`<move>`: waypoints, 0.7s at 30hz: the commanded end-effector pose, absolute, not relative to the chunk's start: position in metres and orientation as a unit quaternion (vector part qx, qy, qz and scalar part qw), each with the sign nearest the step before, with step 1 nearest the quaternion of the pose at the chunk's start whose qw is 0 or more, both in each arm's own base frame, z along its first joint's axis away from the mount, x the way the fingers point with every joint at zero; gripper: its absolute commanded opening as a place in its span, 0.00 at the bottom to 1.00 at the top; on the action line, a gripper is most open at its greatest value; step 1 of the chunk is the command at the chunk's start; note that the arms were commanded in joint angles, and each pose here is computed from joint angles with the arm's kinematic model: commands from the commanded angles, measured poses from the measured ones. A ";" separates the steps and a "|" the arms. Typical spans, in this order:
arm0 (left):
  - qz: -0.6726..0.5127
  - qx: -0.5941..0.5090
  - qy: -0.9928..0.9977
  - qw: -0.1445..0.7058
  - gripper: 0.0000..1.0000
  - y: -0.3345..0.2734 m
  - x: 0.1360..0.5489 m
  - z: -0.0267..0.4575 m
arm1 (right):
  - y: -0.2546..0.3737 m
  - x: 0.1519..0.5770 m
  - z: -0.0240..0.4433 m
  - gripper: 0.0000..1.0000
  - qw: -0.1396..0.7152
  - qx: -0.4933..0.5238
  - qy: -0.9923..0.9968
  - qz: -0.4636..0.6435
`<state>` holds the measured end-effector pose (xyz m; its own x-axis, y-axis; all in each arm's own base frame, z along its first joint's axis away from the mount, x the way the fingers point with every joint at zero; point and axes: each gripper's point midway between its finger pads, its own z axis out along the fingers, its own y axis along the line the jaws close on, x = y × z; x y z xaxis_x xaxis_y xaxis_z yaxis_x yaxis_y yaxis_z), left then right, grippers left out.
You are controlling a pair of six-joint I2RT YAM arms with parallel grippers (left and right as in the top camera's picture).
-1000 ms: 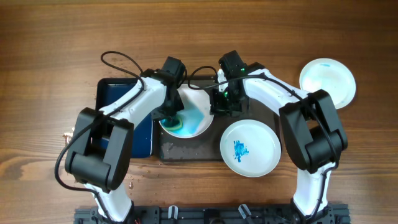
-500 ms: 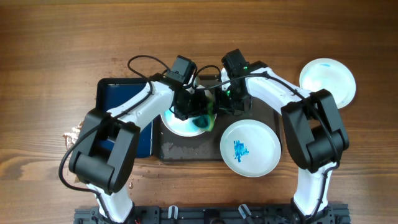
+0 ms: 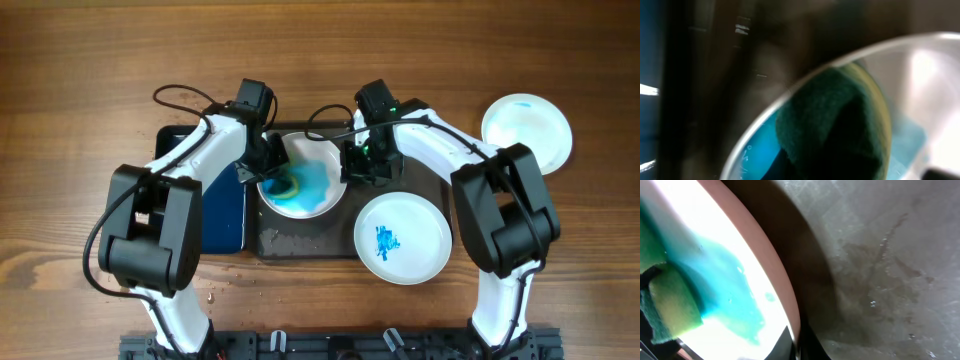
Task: Clean dirty plates on tray and stack at the side
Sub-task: 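Scrub the plate with the sponge in circles, left gripper, right holding rim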
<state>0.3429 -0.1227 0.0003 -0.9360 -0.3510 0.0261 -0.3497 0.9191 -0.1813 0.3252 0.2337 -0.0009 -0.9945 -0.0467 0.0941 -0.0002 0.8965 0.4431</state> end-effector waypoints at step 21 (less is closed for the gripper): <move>-0.102 -0.173 0.979 0.047 0.04 -0.109 0.369 -0.031 | 0.215 0.315 -0.027 0.05 0.073 0.007 -0.982 -0.174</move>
<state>0.3595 -0.1955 0.0020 -0.9831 -0.1827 0.0145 -0.1637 0.8396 -0.5180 0.3228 0.2313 -0.0011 -0.9930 -0.0430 0.1102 0.0098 0.8986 0.4386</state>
